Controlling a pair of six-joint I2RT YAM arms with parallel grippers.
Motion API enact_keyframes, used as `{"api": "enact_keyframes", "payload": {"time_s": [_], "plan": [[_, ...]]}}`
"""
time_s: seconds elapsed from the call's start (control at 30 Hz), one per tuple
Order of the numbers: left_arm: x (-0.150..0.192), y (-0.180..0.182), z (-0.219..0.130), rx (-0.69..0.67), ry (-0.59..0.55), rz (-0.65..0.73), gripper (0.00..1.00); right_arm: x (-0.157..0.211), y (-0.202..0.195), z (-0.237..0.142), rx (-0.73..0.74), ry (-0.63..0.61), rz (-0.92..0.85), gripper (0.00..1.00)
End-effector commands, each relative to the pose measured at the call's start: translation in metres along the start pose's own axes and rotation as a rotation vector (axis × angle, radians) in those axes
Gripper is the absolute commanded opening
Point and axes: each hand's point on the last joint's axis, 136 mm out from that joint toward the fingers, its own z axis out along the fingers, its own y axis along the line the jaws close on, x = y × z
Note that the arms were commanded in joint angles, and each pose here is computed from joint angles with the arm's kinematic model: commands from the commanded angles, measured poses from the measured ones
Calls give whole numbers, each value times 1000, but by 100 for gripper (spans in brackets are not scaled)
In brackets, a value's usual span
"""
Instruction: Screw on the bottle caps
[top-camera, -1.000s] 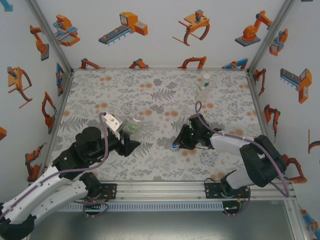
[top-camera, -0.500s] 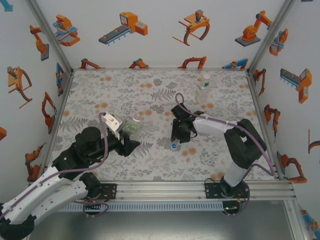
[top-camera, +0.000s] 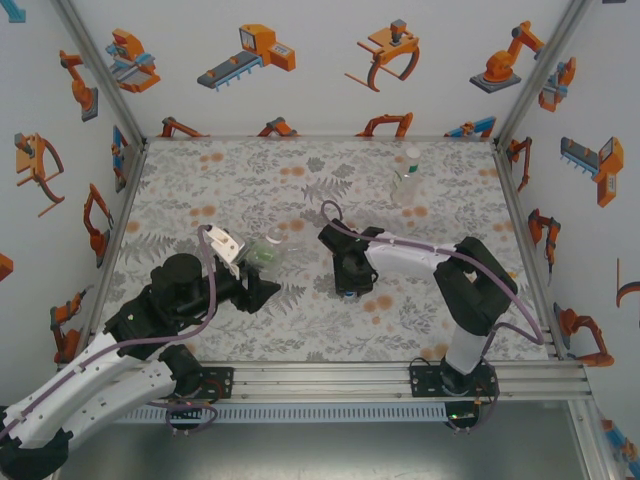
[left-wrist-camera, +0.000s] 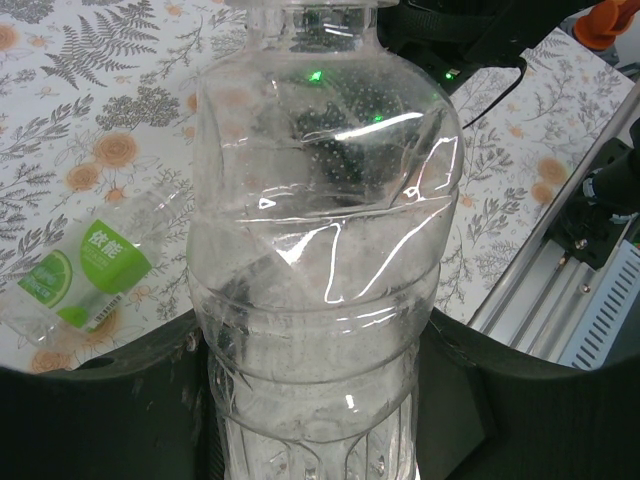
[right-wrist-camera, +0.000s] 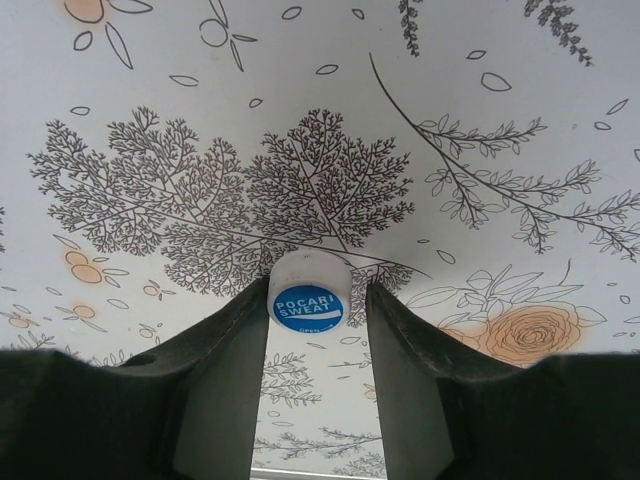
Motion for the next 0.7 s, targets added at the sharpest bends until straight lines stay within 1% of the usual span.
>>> {"api": "enact_keyframes", "payload": {"time_s": [0.0,0.3,0.67], "plan": [[-15,-2,-2,12,-49,-2,0,2,-7,5,61,-4,-33,42],[-15,-2,-1,9,-49,-2,0,-7,1,6,29,-45,-63,40],[-16,-2,1,11,-45,2,0,-7,7,10,0,-42,-82,39]]}}
